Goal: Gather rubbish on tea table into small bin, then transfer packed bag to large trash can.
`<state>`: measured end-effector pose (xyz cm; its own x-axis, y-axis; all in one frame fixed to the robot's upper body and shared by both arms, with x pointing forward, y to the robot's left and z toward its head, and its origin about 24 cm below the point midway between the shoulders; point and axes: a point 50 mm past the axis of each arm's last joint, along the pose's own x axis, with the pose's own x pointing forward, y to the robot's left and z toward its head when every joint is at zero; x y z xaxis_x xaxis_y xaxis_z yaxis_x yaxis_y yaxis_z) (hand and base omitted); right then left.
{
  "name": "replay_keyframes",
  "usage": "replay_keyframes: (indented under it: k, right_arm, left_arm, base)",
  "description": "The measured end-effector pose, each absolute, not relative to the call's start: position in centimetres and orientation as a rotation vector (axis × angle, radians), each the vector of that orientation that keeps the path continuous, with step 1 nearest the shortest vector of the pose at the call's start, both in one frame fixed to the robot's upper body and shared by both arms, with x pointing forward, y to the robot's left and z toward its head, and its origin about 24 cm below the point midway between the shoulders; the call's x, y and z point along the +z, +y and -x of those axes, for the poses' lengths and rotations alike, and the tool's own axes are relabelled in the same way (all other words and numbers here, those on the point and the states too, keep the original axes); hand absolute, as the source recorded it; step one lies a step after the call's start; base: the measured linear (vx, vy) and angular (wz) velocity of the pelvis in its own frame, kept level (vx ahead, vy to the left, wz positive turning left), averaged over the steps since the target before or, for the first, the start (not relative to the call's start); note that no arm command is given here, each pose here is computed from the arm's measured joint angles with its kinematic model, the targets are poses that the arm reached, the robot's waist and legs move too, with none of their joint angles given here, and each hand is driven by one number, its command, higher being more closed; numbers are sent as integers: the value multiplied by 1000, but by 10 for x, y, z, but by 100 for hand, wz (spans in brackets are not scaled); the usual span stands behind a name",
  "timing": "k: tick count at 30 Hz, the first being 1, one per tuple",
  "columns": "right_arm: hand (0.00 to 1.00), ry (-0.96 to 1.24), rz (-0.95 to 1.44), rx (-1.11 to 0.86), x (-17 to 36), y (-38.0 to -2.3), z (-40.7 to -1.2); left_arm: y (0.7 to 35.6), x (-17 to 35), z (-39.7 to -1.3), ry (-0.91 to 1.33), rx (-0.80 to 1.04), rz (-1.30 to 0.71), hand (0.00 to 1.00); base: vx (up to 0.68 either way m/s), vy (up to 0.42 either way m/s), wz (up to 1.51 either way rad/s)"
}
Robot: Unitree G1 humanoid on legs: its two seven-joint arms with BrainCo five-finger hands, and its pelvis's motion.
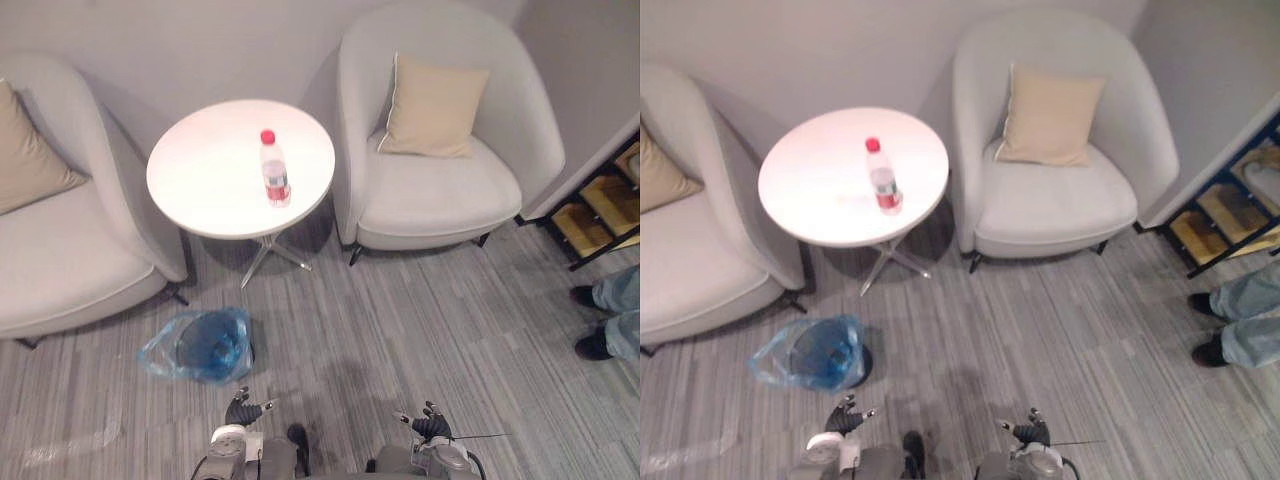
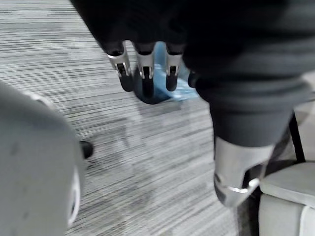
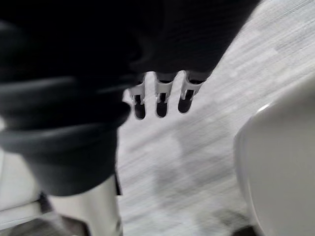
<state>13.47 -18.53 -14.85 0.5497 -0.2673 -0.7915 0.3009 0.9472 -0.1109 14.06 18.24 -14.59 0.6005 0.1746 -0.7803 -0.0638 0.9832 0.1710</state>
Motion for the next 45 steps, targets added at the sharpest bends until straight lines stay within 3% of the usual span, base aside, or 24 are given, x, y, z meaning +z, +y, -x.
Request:
replay_keyframes:
  k: [8,11,22,40,45]
  right_arm:
    - [0,926,-17,-343,-148,-195,-133]
    - [0,920,11,-351,-146,-207,-134]
    - [0,960,3,-377,-150,-209,-119]
    - [0,993,-32,-338,-155,-192,-116]
    - [0,1003,4,-359,-154,-209,-115]
  left_arm:
    - [185,-151,-127,956,159,-116,0]
    - [172,-154,-126,974,146,-78,0]
    - [148,-146,-145,904,99,-27,0]
    - [178,-152,-130,967,83,-151,0]
    - [170,-156,-124,995,85,-118,0]
  base:
    - [398,-152,54]
    - [373,-263,54]
    - [160,-84,47]
    - [142,45,29]
    - [128,-83,6]
